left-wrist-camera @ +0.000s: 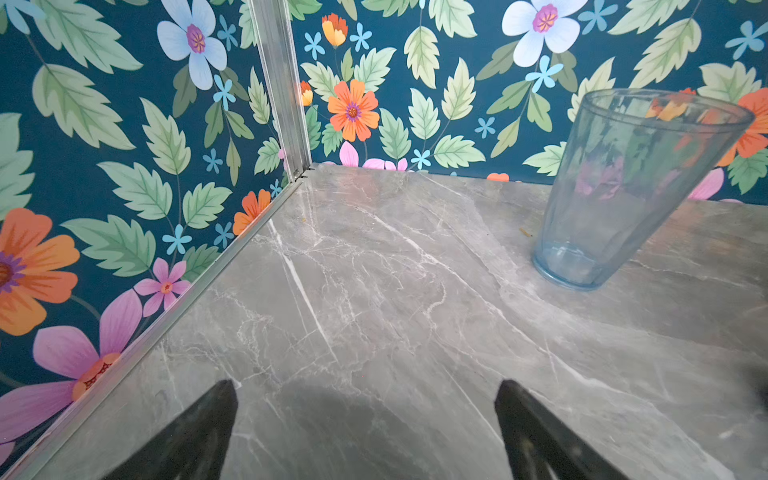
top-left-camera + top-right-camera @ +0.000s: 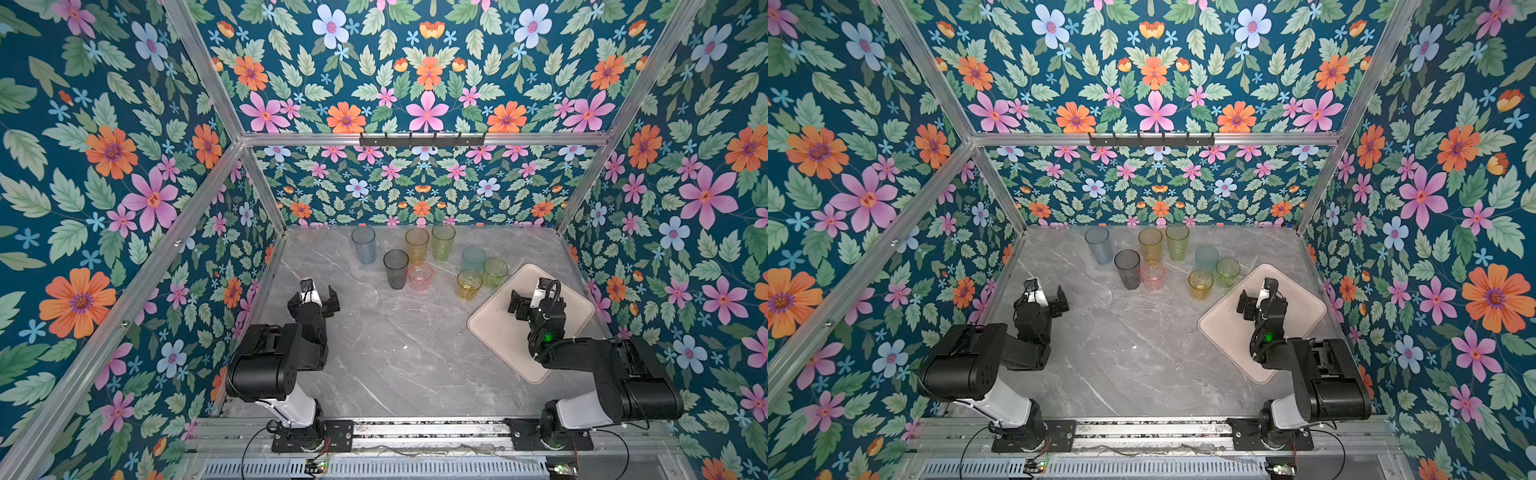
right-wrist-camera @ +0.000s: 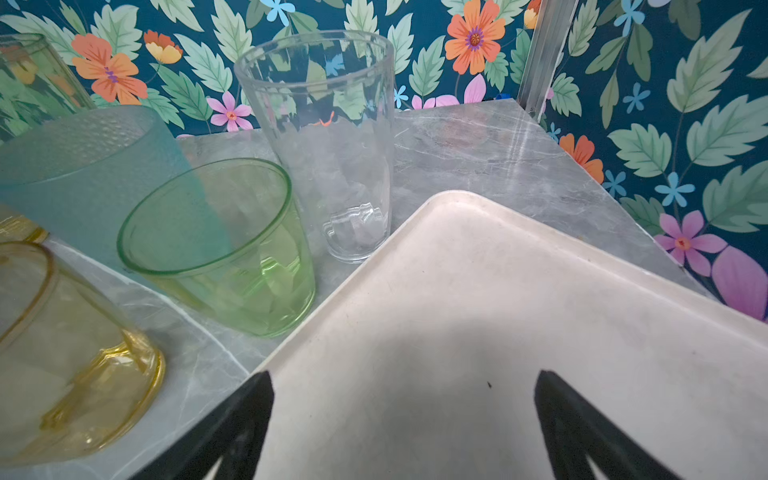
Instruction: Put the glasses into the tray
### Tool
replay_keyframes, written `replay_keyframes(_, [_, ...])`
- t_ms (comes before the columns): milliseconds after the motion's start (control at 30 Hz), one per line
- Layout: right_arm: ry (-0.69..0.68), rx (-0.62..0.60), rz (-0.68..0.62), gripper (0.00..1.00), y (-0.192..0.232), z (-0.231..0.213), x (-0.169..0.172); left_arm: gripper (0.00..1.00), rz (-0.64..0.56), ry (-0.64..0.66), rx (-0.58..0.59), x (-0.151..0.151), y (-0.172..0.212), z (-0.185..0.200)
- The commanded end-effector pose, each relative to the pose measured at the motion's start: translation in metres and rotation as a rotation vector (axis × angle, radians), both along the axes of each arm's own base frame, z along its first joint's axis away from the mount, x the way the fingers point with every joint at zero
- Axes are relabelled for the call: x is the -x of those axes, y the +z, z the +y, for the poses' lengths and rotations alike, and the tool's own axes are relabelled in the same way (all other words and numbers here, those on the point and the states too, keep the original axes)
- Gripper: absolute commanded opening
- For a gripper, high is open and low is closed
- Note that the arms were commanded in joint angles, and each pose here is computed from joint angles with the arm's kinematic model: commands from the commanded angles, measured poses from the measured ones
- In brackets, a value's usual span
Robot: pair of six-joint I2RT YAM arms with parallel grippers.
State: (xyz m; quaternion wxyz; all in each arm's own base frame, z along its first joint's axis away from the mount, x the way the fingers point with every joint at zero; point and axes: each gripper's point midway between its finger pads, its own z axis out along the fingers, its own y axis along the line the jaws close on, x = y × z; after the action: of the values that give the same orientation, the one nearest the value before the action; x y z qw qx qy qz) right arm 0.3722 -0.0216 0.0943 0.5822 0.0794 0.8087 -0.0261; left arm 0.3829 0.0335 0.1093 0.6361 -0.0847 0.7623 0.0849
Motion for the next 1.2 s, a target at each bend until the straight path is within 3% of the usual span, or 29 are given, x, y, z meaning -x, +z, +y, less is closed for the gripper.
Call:
replay_keyframes(0, [0.002, 0.007, -0.018, 0.99, 0.005, 0.0, -0.003, 1.0, -0.015, -0.008, -0.002, -0.001, 0.004, -0.001])
replay_keyframes(800, [-0.013, 0.012, -0.022, 0.99, 0.005, -0.002, -0.001, 1.0, -0.021, 0.005, -0.002, 0.001, 0.005, 0.001])
replay_keyframes(1167, [-0.069, 0.006, -0.028, 0.99, 0.027, -0.011, 0.01, 1.0, -0.037, 0.072, 0.006, 0.009, 0.041, 0.009])
